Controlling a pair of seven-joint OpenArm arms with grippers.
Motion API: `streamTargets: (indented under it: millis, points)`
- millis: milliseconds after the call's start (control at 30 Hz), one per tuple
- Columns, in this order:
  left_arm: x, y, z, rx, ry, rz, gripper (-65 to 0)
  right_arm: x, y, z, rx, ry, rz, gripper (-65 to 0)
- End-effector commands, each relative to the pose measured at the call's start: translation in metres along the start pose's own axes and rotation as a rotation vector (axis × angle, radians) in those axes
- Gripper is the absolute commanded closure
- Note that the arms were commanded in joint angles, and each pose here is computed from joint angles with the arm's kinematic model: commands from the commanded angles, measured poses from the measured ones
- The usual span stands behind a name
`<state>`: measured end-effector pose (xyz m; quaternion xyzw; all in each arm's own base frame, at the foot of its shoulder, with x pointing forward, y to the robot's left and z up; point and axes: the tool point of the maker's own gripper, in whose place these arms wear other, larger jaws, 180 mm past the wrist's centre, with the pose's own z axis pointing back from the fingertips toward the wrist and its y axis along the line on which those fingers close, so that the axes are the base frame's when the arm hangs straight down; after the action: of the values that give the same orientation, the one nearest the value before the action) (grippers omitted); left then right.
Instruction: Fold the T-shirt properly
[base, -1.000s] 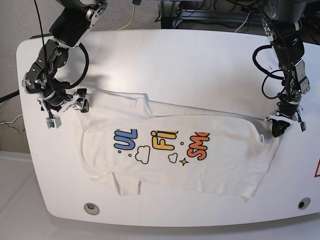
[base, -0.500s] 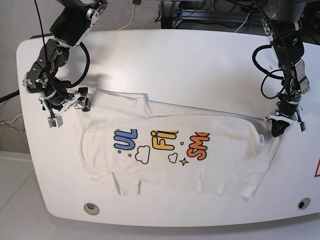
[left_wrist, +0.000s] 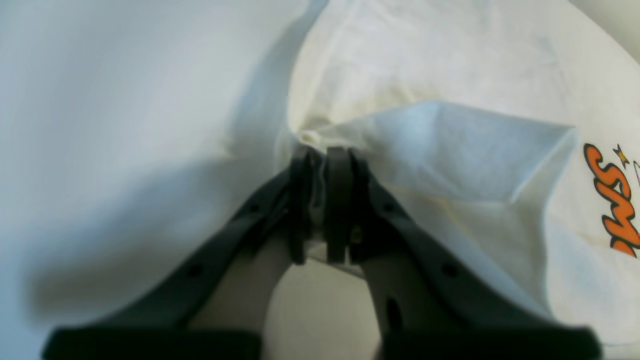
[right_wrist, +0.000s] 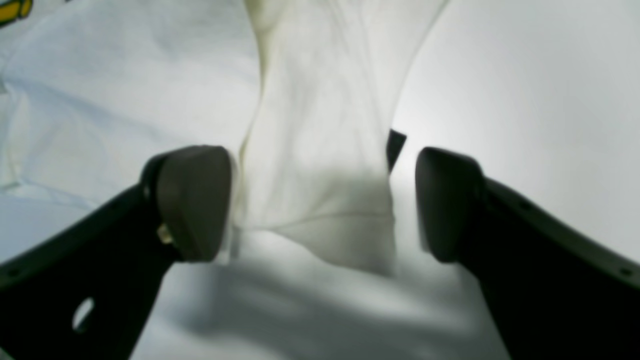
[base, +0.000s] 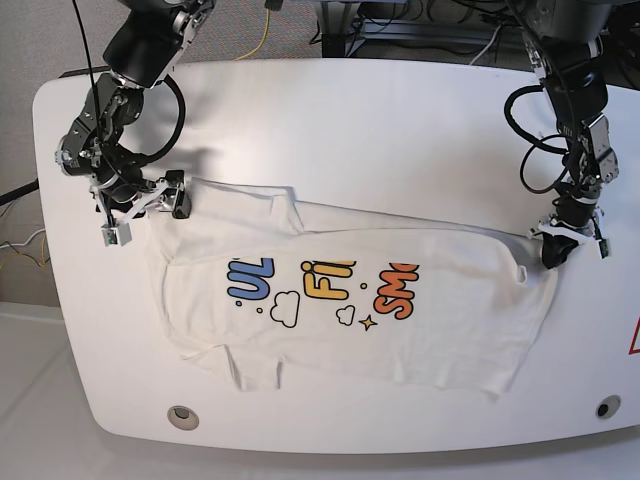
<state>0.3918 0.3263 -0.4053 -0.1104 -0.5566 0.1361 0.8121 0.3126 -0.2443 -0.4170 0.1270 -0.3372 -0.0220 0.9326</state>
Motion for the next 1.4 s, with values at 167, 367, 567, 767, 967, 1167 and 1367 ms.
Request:
streamTargets:
  millis: [167, 367, 567, 767, 967, 1167, 1367]
  points:
    - [0.018, 0.003, 0.001, -0.005, -0.050, -0.008, -5.2, 0.006, -0.002, 0.000, -0.002, -0.008, 0.006, -54.9]
    - [0.018, 0.003, 0.001, -0.005, -0.050, -0.008, -5.2, 0.006, -0.002, 0.000, -0.001, -0.007, 0.007, -39.3]
    - [0.016, 0.004, 0.002, -0.003, -0.046, -0.008, -5.2, 0.003, 0.006, -0.005, 0.015, -0.006, -0.003, -10.7]
    - [0.006, 0.006, 0.007, 0.002, -0.028, -0.008, -5.1, 0.002, 0.009, -0.006, 0.020, -0.003, -0.003, -9.6]
    - [-0.014, 0.012, 0.016, 0.014, 0.033, -0.005, -4.9, 0.001, 0.009, -0.006, 0.017, 0.001, -0.002, -9.8]
    - [-0.037, 0.019, 0.027, 0.029, 0.095, -0.002, -4.9, 0.002, 0.005, -0.004, 0.010, 0.001, 0.003, -9.8]
    - [-0.052, 0.024, 0.043, 0.037, 0.127, -0.024, -4.9, 0.004, -0.004, 0.000, -0.008, 0.003, 0.015, -9.8]
